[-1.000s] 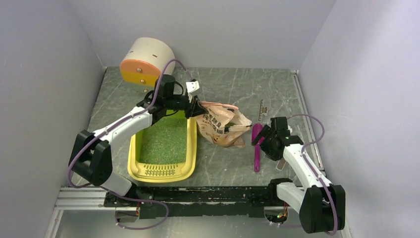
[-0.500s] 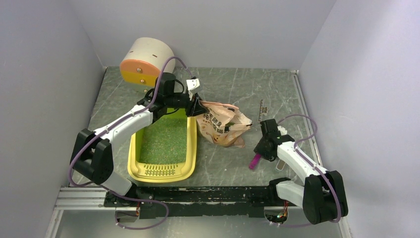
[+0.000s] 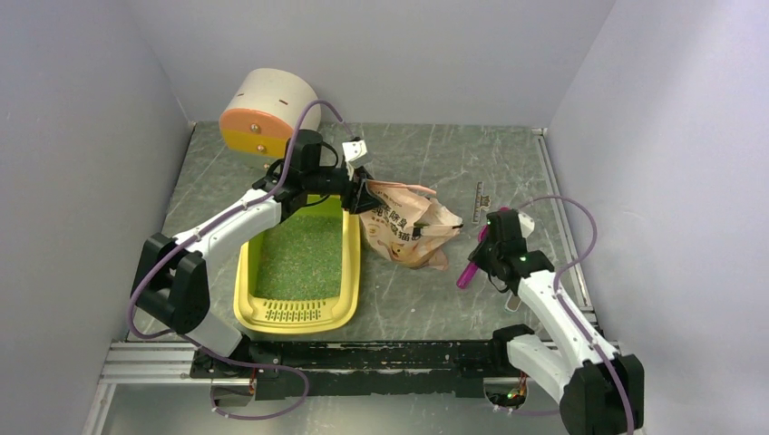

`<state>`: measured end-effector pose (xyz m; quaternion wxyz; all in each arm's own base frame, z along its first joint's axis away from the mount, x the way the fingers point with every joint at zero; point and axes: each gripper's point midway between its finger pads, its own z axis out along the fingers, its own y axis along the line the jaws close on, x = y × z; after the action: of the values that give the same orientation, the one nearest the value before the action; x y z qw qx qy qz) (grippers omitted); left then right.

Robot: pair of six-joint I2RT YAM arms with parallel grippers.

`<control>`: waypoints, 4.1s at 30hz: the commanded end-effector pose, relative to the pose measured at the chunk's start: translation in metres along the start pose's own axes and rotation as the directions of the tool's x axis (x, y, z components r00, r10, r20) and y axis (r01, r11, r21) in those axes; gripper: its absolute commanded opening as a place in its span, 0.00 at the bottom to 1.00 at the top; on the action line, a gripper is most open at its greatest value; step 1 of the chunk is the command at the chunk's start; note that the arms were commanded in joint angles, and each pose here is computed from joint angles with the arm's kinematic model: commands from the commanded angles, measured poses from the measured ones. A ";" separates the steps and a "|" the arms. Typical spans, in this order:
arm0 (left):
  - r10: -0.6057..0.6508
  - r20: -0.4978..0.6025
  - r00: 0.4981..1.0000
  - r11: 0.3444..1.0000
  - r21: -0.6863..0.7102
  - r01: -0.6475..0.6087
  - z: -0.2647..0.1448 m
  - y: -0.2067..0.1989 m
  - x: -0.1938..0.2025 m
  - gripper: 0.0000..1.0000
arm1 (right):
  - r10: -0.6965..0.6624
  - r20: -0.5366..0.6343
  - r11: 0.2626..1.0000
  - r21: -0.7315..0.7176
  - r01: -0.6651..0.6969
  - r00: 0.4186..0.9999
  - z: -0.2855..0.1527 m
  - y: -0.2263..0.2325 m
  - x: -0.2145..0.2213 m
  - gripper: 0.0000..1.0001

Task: Fill the litter box with clean litter
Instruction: Pick up the spatula from the center of the board.

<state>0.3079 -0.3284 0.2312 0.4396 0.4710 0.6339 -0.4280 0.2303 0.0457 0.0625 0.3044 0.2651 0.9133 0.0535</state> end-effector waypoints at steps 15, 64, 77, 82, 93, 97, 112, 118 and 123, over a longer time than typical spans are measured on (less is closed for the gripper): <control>0.035 0.049 0.998 0.999 -0.014 -0.034 -0.004 0.010 -0.030 0.67 | -0.193 0.276 0.951 -0.182 0.248 0.942 -0.044 0.077 -0.103 0.05; 0.022 0.234 0.972 0.989 -0.146 0.012 -0.047 0.018 -0.085 0.77 | -0.325 0.356 0.930 -0.046 0.364 0.876 -0.008 0.086 -0.183 0.09; -0.109 0.346 0.932 0.951 -0.237 0.200 -0.070 0.019 -0.128 0.76 | -0.426 0.668 0.622 -0.273 0.734 0.610 -0.159 0.140 -0.179 0.05; -0.188 0.363 0.913 0.938 -0.209 0.277 -0.074 0.015 -0.149 0.74 | -0.507 0.677 0.392 -0.371 0.842 0.534 -0.179 0.158 -0.129 0.03; -0.307 0.326 0.894 0.909 -0.178 0.377 -0.082 -0.003 -0.159 0.74 | -0.751 0.569 0.177 -0.314 0.933 0.334 -0.174 0.166 -0.073 0.00; -0.339 0.278 0.899 0.917 -0.117 0.382 -0.076 -0.017 -0.157 0.72 | -0.796 0.546 0.129 -0.271 0.954 0.262 -0.174 0.167 -0.065 0.00; -0.397 0.061 0.916 0.904 -0.148 0.401 -0.047 -0.043 -0.097 0.65 | -0.822 0.560 0.006 -0.164 0.986 0.098 -0.174 0.198 -0.036 0.02; -0.415 0.054 0.908 0.894 -0.159 0.418 -0.046 -0.046 -0.082 0.58 | -0.809 0.582 -0.013 -0.159 0.987 0.083 -0.176 0.206 -0.028 0.03; -0.422 0.040 0.906 0.896 -0.137 0.423 -0.044 -0.050 -0.077 0.41 | -0.807 0.586 -0.010 -0.151 0.989 0.081 -0.174 0.207 -0.024 0.05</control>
<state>0.2753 -0.3144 0.3141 0.3668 0.2791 0.7572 -0.4628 0.2335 0.2166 0.2625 0.4442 -0.5004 0.7417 0.0453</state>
